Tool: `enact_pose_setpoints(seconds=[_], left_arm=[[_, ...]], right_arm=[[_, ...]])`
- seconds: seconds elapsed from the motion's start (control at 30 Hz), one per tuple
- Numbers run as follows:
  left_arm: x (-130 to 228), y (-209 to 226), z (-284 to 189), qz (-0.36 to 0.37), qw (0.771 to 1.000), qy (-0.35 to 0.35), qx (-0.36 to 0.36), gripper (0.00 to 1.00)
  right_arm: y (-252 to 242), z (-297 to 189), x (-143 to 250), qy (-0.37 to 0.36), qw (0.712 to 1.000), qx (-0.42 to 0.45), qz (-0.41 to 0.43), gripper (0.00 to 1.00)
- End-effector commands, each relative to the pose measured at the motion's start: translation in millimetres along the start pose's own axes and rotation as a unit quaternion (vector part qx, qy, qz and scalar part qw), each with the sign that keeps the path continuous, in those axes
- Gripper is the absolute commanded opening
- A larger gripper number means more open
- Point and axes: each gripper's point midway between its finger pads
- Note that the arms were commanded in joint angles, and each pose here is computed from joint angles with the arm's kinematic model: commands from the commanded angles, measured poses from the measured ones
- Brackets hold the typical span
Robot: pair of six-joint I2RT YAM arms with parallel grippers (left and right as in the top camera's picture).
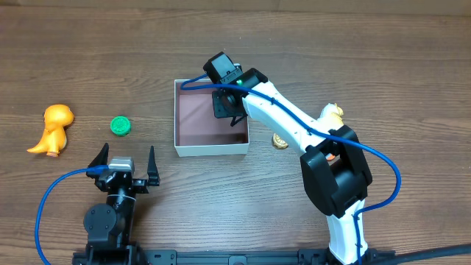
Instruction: Pack container
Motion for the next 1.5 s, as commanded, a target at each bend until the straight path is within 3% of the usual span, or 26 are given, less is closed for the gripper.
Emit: enact_pose_setpoints(seconds=[0.0, 0.6, 0.97, 1.47], left_arm=[[1, -1, 0, 0.007, 1.000, 0.000, 0.005, 1.00], [1, -1, 0, 0.007, 1.000, 0.000, 0.005, 1.00], [1, -1, 0, 0.007, 1.000, 0.000, 0.005, 1.00], [1, -1, 0, 0.007, 1.000, 0.000, 0.005, 1.00]], right_arm=[[0, 8, 2, 0.003, 1.000, 0.004, 0.001, 0.04], [-1, 8, 20, 0.041, 0.999, 0.003, -0.003, 0.04], [8, 8, 8, 0.018, 1.000, -0.017, 0.000, 0.04], [5, 37, 19, 0.044, 0.999, -0.004, -0.016, 0.04]])
Point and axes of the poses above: each gripper's point midway between its finger pads, its own z axis out along the fingers, its own y axis along the line the jaws close on, x = y × z, and after that the axes turned 3 degrees about -z, right-handed
